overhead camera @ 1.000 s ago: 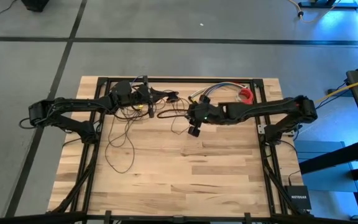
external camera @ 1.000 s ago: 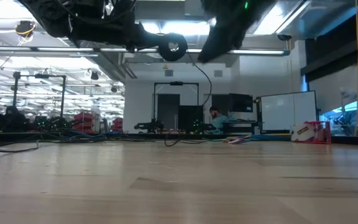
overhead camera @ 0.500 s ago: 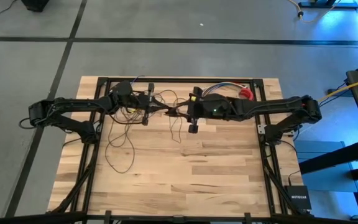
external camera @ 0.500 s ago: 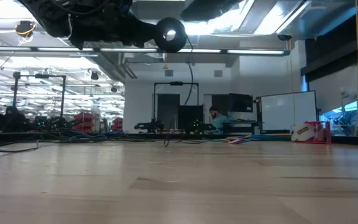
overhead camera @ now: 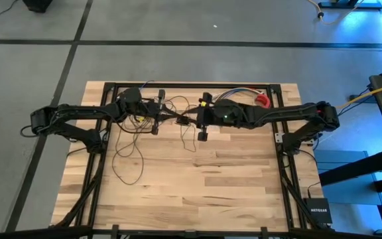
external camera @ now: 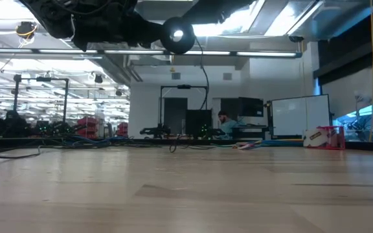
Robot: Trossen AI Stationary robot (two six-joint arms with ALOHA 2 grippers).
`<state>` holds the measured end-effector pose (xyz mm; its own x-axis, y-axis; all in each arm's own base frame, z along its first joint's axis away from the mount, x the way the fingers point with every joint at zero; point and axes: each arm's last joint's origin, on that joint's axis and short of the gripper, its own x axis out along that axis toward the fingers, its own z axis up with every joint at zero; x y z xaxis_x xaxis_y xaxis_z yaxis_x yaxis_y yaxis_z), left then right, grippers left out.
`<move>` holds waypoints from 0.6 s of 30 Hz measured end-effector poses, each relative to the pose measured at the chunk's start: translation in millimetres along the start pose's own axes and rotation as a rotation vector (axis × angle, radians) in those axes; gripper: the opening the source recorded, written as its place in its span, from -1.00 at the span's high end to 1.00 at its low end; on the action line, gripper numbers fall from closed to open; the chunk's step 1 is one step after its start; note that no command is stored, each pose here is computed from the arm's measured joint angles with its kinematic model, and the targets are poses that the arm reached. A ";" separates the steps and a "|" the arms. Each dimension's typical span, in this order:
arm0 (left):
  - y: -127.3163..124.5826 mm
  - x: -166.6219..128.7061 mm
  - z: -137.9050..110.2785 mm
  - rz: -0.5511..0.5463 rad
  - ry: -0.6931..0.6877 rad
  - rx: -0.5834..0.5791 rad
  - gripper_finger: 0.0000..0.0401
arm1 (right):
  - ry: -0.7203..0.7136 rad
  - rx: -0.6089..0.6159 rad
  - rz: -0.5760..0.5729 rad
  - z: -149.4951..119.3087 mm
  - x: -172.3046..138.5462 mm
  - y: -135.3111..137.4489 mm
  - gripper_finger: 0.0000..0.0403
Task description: Coiling cords
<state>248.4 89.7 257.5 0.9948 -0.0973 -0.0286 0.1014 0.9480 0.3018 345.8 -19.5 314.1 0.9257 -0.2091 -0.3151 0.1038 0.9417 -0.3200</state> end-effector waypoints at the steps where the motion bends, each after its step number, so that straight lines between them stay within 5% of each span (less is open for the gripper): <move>1: 0.1 -0.1 0.4 0.001 -0.003 0.002 1.00 | 0.006 -0.007 0.003 -1.6 2.2 1.4 0.48; 12: 0.2 -0.1 0.7 0.002 -0.005 0.003 1.00 | 0.013 -0.009 -0.005 -2.8 4.3 2.1 0.55; 18: 0.2 -0.1 0.6 0.002 -0.004 0.005 1.00 | 0.036 -0.018 0.010 -5.3 4.4 3.0 0.86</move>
<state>248.3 89.7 258.1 0.9950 -0.0965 -0.0240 0.0992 0.9466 0.3067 348.2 -18.9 307.0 0.9131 -0.2093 -0.3499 0.0879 0.9390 -0.3324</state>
